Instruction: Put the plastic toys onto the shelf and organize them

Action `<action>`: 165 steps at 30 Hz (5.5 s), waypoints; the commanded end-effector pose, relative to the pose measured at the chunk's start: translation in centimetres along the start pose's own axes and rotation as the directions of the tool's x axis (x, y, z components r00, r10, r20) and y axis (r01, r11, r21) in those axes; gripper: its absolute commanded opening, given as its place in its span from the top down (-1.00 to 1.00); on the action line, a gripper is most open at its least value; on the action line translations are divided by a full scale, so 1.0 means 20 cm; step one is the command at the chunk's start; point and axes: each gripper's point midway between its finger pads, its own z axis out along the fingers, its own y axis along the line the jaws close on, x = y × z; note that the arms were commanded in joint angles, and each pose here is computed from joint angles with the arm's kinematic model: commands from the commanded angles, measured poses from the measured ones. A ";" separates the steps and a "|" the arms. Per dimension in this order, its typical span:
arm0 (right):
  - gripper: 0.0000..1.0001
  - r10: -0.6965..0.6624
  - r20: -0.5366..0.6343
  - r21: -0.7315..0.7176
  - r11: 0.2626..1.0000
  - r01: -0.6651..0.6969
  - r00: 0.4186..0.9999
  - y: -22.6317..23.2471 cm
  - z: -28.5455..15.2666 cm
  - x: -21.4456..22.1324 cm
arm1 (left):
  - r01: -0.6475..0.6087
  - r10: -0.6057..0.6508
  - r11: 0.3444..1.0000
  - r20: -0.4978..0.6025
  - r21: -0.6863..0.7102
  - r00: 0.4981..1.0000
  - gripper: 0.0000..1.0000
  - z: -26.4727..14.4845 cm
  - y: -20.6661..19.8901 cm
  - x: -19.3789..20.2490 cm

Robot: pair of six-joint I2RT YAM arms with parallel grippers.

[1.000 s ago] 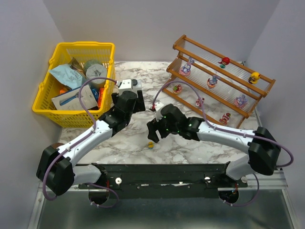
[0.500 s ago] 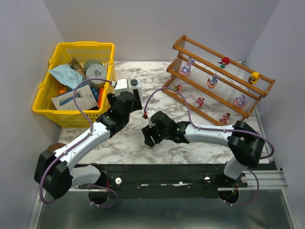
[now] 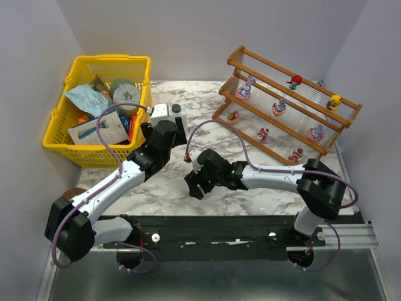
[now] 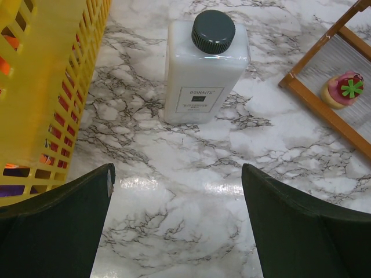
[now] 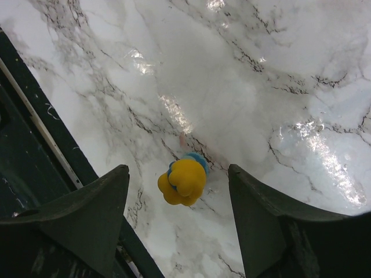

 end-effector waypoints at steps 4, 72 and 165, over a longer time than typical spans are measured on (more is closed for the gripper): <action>-0.46 -0.068 -0.048 -0.007 0.998 0.068 0.996 -0.01 0.03 0.07 | 0.012 -0.012 1.000 0.018 -0.028 1.000 -0.98 0.00 0.04 -0.01; 0.51 0.034 0.431 0.427 0.873 -0.237 0.902 -1.60 -1.53 -1.24 | -0.200 0.303 0.827 -0.116 0.526 0.946 -0.98 0.10 -0.44 0.40; 0.24 0.022 0.476 0.472 0.837 -0.276 0.879 -1.88 -1.37 -1.28 | -0.288 0.403 0.827 -0.152 0.482 0.902 -0.98 0.12 -0.45 0.60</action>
